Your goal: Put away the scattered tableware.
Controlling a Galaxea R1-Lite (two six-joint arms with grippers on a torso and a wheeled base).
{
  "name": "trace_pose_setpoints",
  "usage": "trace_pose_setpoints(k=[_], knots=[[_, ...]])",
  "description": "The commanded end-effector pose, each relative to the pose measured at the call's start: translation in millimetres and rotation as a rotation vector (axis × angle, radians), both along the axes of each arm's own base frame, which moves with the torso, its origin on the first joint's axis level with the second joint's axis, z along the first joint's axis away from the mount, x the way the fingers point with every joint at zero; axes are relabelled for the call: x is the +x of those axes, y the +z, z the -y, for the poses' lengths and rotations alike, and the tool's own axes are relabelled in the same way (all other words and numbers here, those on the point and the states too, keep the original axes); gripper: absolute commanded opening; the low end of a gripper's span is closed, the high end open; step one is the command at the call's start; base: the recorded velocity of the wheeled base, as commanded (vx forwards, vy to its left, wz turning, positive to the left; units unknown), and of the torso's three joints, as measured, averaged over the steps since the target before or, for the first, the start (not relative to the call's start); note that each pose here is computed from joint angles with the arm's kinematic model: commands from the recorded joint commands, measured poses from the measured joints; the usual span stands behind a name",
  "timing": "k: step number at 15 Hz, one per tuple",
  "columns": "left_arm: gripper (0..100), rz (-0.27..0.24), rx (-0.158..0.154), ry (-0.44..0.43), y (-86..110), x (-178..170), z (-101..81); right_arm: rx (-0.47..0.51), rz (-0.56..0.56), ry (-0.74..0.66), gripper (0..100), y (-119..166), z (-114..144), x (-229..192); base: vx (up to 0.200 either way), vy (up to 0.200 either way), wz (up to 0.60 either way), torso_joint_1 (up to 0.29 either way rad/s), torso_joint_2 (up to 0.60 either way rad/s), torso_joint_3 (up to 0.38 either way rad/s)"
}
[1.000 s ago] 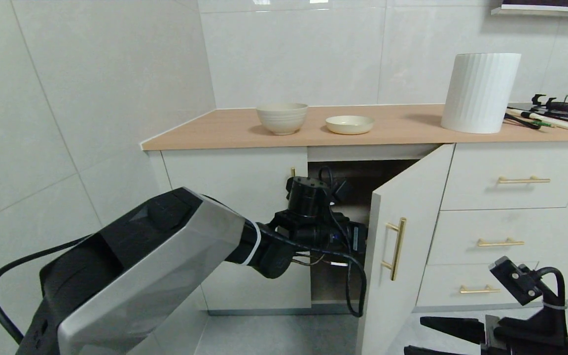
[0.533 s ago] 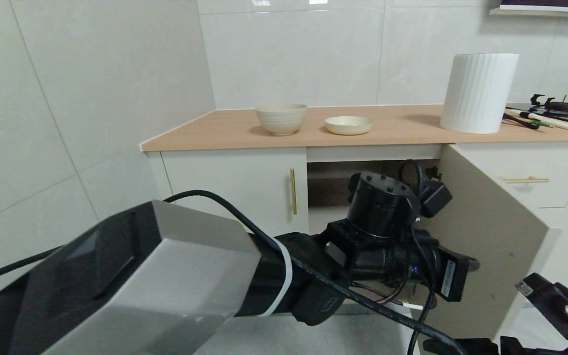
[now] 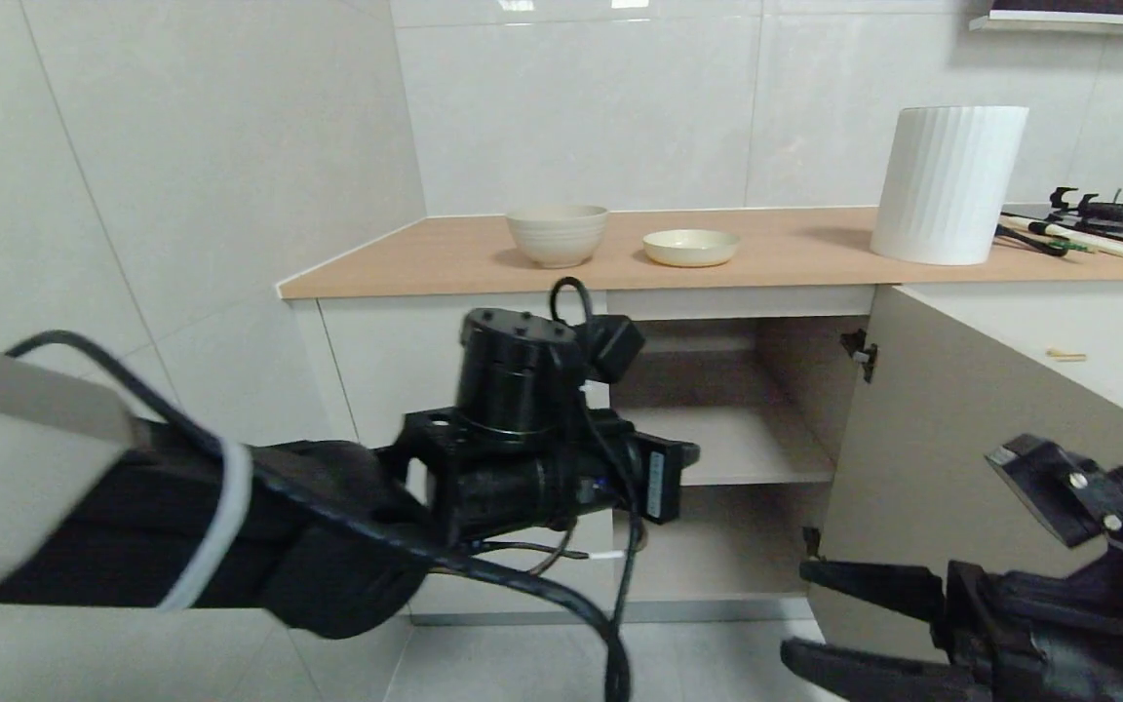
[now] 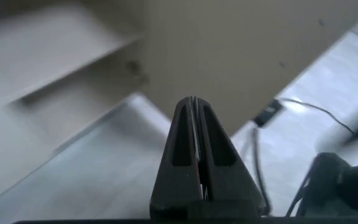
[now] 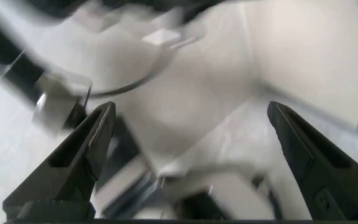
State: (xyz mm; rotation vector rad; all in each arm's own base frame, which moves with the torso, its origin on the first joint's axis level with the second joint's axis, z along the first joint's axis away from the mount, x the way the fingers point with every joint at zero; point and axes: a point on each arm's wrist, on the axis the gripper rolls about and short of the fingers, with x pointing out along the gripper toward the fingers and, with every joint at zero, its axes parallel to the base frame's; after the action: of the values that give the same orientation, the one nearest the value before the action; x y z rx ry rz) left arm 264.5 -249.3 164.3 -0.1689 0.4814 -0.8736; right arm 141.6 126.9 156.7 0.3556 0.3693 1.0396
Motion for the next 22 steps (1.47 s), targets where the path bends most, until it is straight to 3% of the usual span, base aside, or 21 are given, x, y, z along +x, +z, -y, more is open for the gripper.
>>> trace_pose_setpoints(k=[1, 2, 4, 6, 8, 10, 11, 15, 19, 22], knots=[[0, 0.080, -0.012, 0.170, 49.1, -55, -96.0, -0.002, 0.001, -0.039, 100, 5, -24, 43, 0.000, 0.000, 0.00, 0.000, 0.00, 0.000], [0, 0.084, -0.014, 0.207, 59.8, -68, -116.6, -0.001, 0.022, -0.044, 100, 9, -36, 61, 0.000, 0.000, 0.00, 0.000, 0.00, 0.000], [0, 0.098, -0.026, 0.268, 72.3, -86, -144.4, -0.123, 0.063, -0.123, 100, 13, -53, 86, 0.000, 0.000, 0.00, 0.000, 0.00, 0.000], [0, 0.112, -0.035, 0.315, 75.5, -90, -157.1, -0.202, 0.089, -0.324, 100, 36, -66, 109, 0.000, 0.000, 0.00, 0.000, 0.00, 0.000], [0, 0.106, -0.033, 0.357, 73.9, -87, -164.9, -0.189, 0.103, -0.319, 100, 68, -62, 104, 0.000, 0.000, 0.00, 0.000, 0.00, 0.000], [0, 0.092, -0.026, 0.389, 71.1, -82, -169.8, -0.220, 0.076, -0.314, 100, 82, -54, 94, 0.000, 0.000, 0.00, 0.000, 0.00, 0.000], [100, 0.086, -0.028, 0.407, 70.0, -78, -173.2, -0.253, 0.046, -0.311, 100, 86, -49, 88, 0.000, 0.000, 0.00, 0.000, 0.00, 0.000], [100, 0.048, -0.059, 0.421, 67.5, -72, -178.4, -0.277, 0.022, -0.320, 100, 90, -44, 81, 0.000, 0.000, 0.00, 0.000, 0.00, 0.000], [100, 0.055, -0.060, 0.421, 68.8, -74, -179.2, -0.265, 0.028, -0.324, 100, 103, -36, 72, 0.000, 0.000, 0.00, 0.000, 0.00, 0.000], [100, 0.058, -0.040, 0.415, 68.2, -76, -180.1, -0.239, 0.036, -0.328, 100, 109, -33, 67, 0.133, 0.000, 0.00, 0.002, 0.00, 0.000]])
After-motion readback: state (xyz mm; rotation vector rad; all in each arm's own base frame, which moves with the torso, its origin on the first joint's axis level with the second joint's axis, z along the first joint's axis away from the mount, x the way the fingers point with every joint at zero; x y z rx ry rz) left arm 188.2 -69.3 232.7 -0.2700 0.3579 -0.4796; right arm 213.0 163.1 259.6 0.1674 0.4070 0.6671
